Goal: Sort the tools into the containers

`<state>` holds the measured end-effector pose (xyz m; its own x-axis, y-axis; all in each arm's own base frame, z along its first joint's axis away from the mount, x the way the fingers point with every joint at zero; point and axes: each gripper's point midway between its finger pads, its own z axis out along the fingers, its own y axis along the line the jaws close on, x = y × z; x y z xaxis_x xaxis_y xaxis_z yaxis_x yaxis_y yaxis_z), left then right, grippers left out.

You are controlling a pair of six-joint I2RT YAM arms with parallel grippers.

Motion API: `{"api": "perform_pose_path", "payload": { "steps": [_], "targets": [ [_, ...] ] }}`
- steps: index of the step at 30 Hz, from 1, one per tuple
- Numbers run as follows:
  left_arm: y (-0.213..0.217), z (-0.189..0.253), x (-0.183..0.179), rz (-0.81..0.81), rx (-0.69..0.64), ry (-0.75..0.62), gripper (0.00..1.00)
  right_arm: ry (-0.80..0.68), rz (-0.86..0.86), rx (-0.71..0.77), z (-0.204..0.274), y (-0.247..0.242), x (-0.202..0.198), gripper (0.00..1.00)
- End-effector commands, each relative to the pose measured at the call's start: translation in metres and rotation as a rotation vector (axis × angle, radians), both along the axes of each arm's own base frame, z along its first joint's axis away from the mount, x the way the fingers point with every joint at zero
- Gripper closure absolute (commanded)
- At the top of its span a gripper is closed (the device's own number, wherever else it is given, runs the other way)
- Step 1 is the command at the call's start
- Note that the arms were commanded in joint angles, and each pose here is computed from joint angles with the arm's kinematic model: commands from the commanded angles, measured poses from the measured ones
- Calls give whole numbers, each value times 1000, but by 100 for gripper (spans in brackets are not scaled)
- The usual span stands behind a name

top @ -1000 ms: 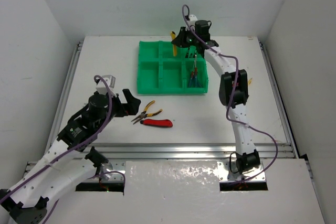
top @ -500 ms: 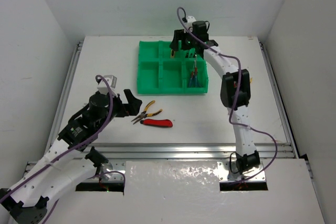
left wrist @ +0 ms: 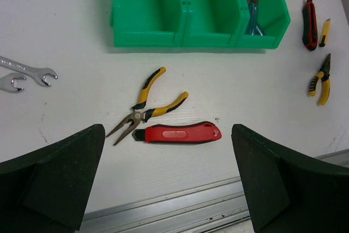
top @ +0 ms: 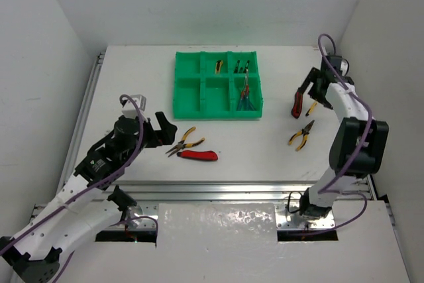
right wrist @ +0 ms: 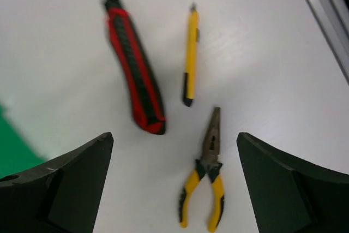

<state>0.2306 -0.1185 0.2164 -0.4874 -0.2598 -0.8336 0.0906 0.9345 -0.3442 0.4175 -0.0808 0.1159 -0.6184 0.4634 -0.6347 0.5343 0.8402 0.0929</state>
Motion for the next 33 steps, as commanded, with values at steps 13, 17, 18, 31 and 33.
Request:
{"api": "perform_pose_path", "payload": {
  "steps": [13,17,18,31,33],
  "targets": [
    [-10,15,1,-53,-40,-44,0,198,-77,35,-85,-34,15,43],
    [-13,13,1,-67,-39,-40,0,167,-71,26,-83,-37,22,44],
    [-13,13,1,-69,-37,-38,0,160,-70,22,-82,-38,24,44],
    [-14,15,0,-78,-42,-47,0,145,-53,4,-83,-39,25,52],
    [-14,17,-1,-81,-47,-52,0,108,-31,0,-87,-37,25,52]
  ]
}}
